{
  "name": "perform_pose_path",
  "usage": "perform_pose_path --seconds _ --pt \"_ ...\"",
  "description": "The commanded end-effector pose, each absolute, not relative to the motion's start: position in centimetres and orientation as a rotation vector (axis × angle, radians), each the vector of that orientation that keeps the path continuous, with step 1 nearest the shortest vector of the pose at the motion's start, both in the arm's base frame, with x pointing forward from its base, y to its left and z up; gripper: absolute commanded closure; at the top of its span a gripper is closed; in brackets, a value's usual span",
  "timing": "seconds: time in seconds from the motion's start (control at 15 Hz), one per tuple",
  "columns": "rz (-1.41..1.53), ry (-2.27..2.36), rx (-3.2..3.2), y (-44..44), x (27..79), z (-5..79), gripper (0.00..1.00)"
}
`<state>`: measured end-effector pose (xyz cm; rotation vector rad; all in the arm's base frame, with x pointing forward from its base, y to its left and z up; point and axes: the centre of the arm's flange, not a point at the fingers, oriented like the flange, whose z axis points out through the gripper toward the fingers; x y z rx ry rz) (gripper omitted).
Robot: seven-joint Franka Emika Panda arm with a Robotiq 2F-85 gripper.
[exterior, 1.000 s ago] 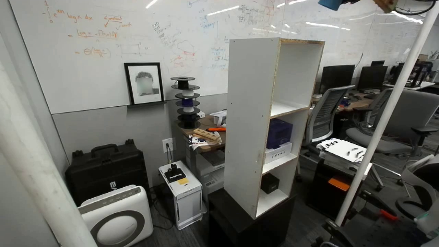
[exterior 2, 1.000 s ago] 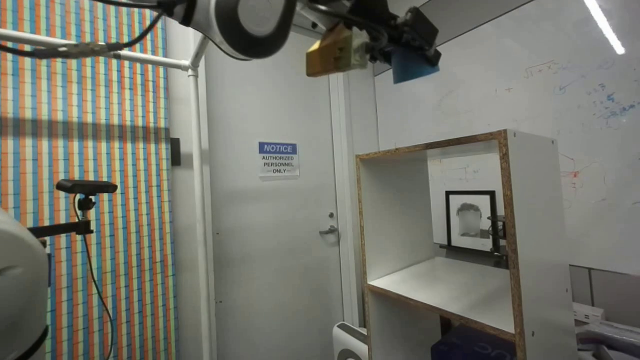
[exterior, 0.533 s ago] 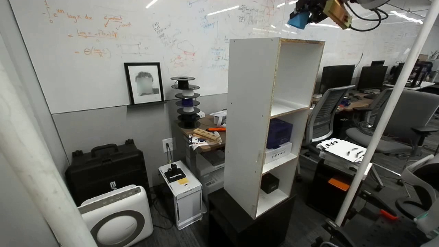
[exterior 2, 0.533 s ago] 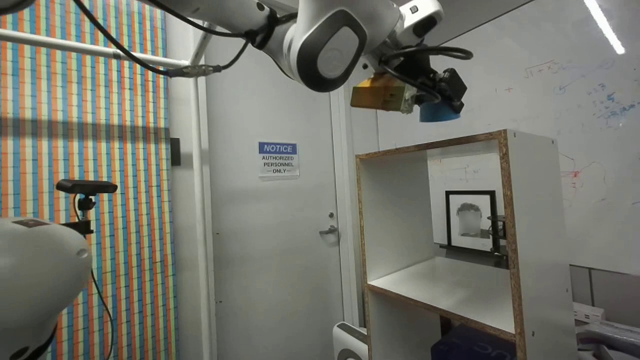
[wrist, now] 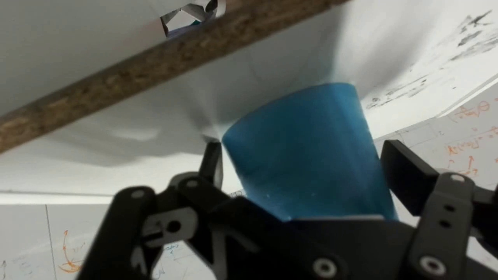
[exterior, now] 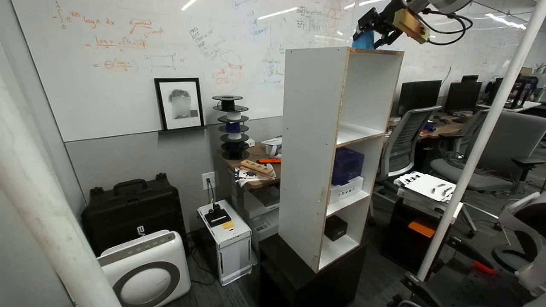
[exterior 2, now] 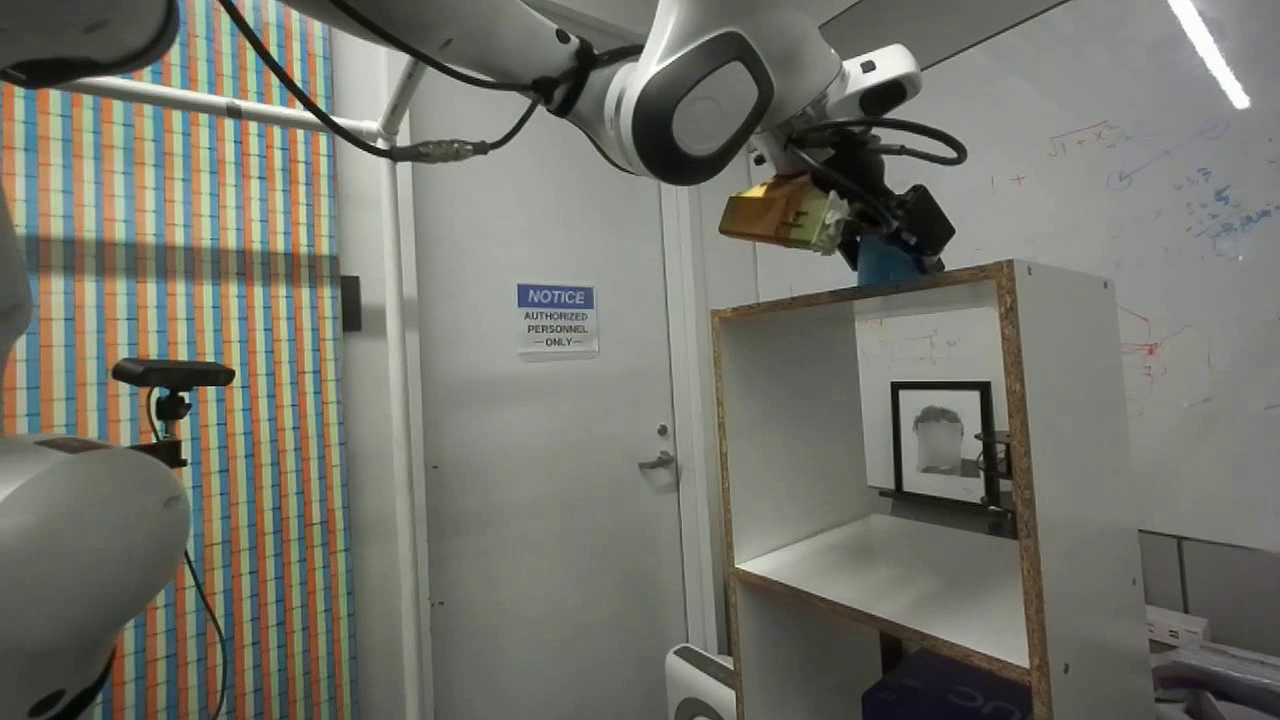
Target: Put the blue cup on the top of the shelf
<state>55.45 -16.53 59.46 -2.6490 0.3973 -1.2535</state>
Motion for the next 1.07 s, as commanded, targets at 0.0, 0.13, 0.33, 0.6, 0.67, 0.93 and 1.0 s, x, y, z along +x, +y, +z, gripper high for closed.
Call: perform_pose_path --seconds 0.0,0.13,0.33,0.6,0.67,0.93,1.0 --pt "-1.199 0.398 -2.690 -15.2 54.4 61.1 0.00" --pt "-1.158 0.377 -2.712 -14.3 51.2 62.2 0.00" --pt "-1.093 0.350 -2.779 -12.9 47.5 62.8 0.00" --pt "-0.888 0.294 -2.816 -11.5 41.0 63.0 0.00" --pt "-0.803 0.284 -2.811 -11.0 39.1 62.7 0.00" --pt "-0.613 0.279 -2.833 -10.3 38.1 61.2 0.00" --pt "-0.568 0.280 -2.828 -10.4 36.3 60.5 0.00"
